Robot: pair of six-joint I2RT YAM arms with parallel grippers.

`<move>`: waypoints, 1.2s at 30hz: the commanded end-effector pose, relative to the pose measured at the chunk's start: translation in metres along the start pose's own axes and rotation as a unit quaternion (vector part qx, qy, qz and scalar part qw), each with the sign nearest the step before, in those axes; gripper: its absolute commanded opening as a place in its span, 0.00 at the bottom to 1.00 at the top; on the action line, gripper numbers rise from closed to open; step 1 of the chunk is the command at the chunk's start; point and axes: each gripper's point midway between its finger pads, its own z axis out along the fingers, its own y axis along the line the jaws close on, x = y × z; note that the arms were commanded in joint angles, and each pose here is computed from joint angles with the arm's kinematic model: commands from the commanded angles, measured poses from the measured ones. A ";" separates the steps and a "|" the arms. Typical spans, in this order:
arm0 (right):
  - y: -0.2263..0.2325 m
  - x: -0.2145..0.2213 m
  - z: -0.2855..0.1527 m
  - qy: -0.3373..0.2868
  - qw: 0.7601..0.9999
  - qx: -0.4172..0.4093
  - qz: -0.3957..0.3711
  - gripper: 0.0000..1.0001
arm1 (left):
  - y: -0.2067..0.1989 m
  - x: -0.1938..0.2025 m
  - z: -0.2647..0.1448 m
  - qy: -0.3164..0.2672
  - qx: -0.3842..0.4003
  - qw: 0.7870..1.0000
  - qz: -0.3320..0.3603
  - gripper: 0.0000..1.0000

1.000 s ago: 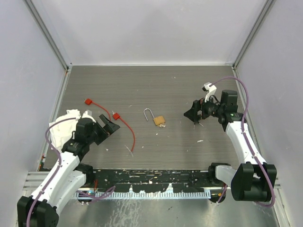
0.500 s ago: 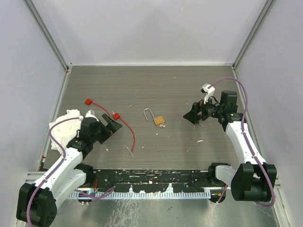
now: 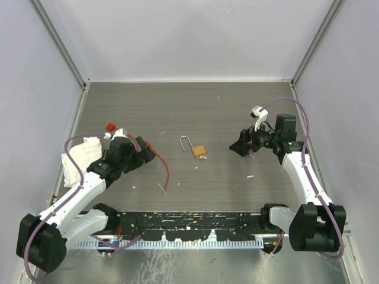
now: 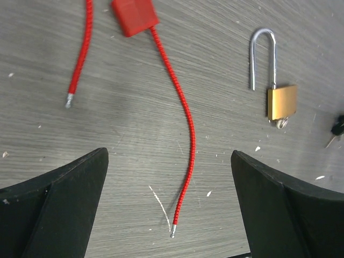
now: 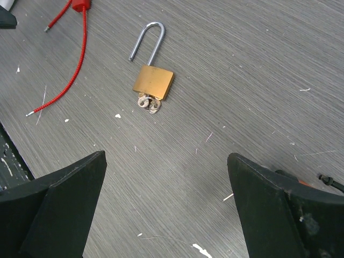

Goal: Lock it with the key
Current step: Pick up the lock from the center of the board.

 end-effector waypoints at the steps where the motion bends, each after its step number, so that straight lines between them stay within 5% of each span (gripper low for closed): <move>1: 0.000 -0.021 -0.004 -0.022 0.999 -0.002 -0.031 1.00 | -0.013 -0.018 -0.005 -0.030 -0.043 0.995 0.089 0.98; 10: 0.000 -0.021 -0.004 -0.022 0.999 0.001 -0.033 1.00 | -0.027 -0.013 0.016 0.006 -0.078 0.987 0.141 0.98; 25: 0.003 -0.021 -0.004 -0.023 0.999 -0.008 -0.031 1.00 | -0.026 -0.020 0.059 0.018 -0.165 0.979 0.117 0.99; 36: 0.005 -0.021 -0.005 -0.024 0.999 -0.013 -0.031 1.00 | -0.017 -0.048 0.096 -0.004 -0.233 0.968 0.089 0.80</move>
